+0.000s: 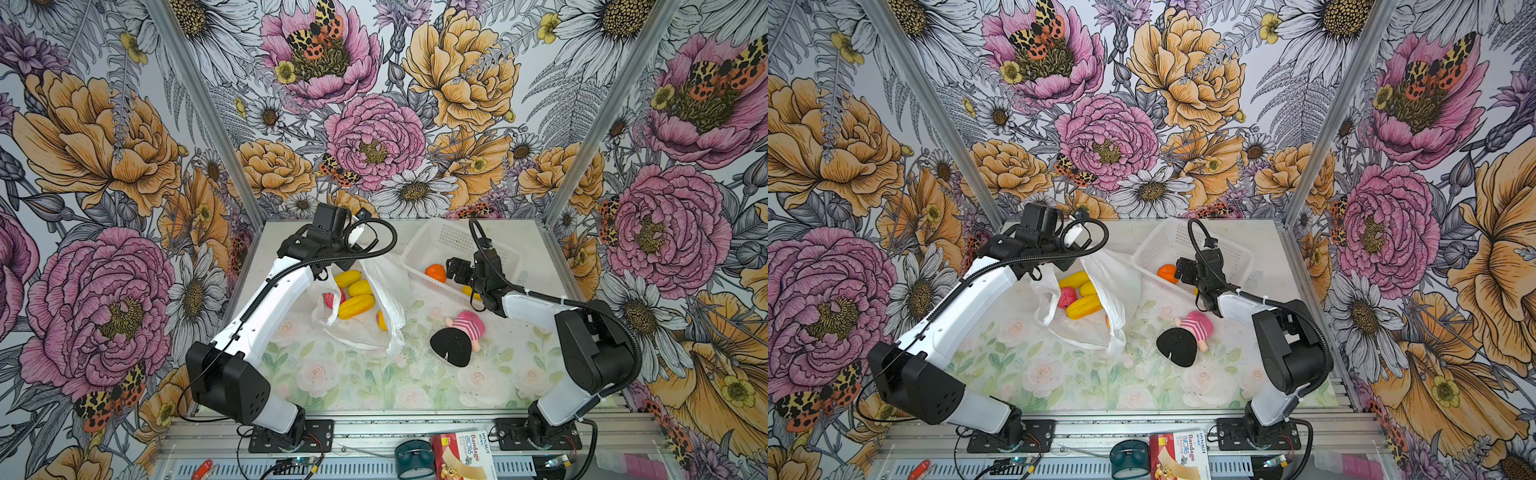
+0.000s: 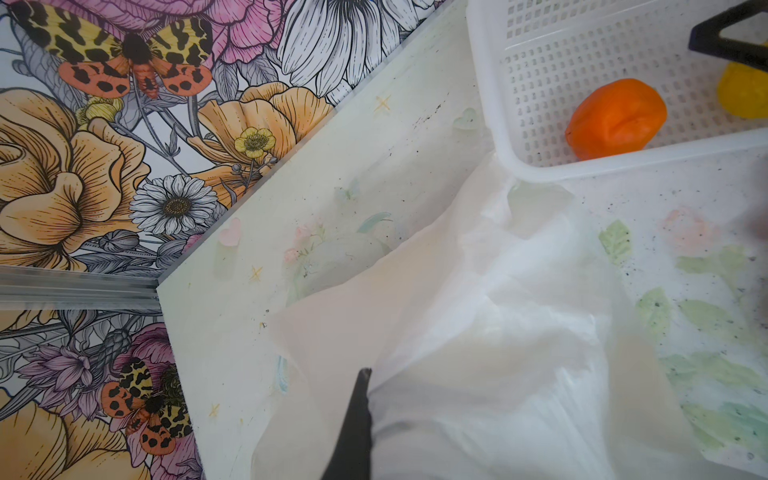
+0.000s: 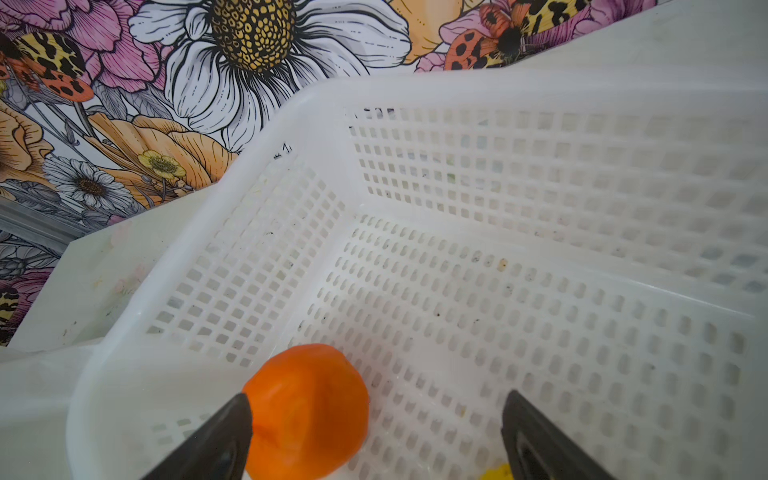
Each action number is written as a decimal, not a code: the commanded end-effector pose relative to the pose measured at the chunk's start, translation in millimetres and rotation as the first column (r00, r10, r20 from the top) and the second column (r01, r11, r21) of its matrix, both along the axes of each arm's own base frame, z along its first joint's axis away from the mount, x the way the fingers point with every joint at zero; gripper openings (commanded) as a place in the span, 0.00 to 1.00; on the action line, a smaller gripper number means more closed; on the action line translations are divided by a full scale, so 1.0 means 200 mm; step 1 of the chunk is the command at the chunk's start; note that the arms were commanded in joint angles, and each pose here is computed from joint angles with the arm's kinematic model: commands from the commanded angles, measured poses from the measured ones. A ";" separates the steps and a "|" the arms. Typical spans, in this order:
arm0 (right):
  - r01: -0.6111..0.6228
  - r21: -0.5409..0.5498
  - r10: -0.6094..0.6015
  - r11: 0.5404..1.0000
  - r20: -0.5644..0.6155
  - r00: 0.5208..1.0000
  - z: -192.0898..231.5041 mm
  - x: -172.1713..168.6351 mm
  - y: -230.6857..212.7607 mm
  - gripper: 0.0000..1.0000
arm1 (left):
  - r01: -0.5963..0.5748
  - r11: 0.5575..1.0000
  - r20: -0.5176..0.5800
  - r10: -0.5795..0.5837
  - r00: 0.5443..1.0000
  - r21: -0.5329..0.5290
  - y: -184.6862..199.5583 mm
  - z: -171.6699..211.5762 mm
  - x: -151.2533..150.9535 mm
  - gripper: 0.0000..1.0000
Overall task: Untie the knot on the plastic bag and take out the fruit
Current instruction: 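Open the right gripper to drop the orange into the basket, then move the open right gripper back over the bag opening, then lower the right gripper into the bag onto the yellow-red mango, then close the right gripper on the yellow-red mango and lift it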
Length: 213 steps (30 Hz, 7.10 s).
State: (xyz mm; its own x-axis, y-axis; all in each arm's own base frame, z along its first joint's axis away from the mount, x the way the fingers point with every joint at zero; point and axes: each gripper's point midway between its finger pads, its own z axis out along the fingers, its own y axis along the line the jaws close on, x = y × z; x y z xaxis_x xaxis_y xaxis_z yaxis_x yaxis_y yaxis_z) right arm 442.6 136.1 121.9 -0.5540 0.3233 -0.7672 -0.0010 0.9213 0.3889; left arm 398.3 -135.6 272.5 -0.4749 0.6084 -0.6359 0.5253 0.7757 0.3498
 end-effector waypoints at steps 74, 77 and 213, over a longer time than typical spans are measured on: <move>-0.138 -0.122 0.176 0.983 0.405 0.897 0.65 -0.46 0.43 0.51 | 0.106 0.968 -0.001 -0.109 0.994 -0.229 -0.15 0.13 -0.04 0.00; -0.156 -0.112 0.190 0.981 0.442 0.877 0.72 -0.53 0.44 0.64 | 0.097 0.970 -0.007 -0.101 0.995 -0.222 -0.14 0.11 -0.03 0.00; -0.552 -0.191 0.585 0.811 0.254 0.771 -0.02 -0.70 1.26 0.25 | 0.081 0.973 0.009 -0.081 0.997 -0.217 -0.12 0.14 -0.03 0.00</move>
